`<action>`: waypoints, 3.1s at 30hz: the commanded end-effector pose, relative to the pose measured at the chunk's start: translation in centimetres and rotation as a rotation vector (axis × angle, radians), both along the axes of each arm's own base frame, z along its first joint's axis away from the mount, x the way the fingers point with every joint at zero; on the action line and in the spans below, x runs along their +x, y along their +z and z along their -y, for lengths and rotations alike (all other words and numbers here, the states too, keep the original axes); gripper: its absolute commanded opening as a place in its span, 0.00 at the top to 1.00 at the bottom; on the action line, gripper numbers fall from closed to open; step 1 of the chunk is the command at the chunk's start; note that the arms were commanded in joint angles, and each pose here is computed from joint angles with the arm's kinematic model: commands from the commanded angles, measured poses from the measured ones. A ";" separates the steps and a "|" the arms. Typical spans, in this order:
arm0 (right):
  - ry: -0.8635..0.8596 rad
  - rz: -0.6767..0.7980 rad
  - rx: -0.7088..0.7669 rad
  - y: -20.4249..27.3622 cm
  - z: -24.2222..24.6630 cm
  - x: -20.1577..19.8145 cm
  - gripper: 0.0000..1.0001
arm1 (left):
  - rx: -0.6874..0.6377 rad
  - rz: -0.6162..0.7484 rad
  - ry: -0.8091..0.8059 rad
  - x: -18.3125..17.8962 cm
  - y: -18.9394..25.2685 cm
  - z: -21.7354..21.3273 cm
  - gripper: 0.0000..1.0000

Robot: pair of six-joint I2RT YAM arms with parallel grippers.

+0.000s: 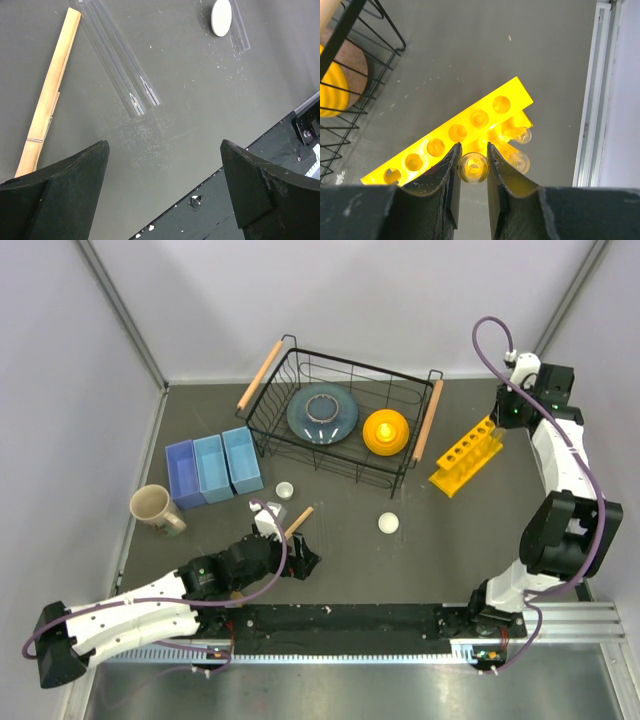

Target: Organize the chemistry lab equipment

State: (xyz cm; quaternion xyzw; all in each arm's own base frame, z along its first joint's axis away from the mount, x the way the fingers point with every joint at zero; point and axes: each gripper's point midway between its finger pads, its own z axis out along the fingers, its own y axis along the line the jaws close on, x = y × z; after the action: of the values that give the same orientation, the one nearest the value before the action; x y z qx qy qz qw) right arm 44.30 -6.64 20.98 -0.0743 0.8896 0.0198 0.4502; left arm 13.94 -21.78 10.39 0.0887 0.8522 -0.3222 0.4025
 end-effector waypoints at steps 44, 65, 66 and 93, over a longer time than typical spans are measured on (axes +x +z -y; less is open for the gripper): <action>0.351 0.254 0.060 10.0 -7.8 -9.8 0.17 | -0.124 0.046 0.073 1.0 4.7 -0.2 0.01; 0.675 -0.117 0.461 -4.3 -21.3 -21.1 0.02 | -0.247 -0.018 0.180 0.8 4.3 -1.4 0.01; 0.682 -0.108 0.431 -4.8 -21.1 -21.2 0.03 | -0.247 -0.026 0.182 0.8 4.0 -1.4 0.01; 0.700 -0.192 -0.142 -14.1 -22.4 -21.5 0.13 | -0.231 -0.076 0.171 0.7 3.0 -0.2 0.01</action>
State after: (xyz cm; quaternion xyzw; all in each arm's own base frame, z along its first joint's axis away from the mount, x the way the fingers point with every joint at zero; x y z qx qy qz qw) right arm 21.12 15.51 6.47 -0.3979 0.8531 0.1533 0.3006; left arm 14.32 -21.14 11.88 -0.0315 0.8460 -0.3611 0.3910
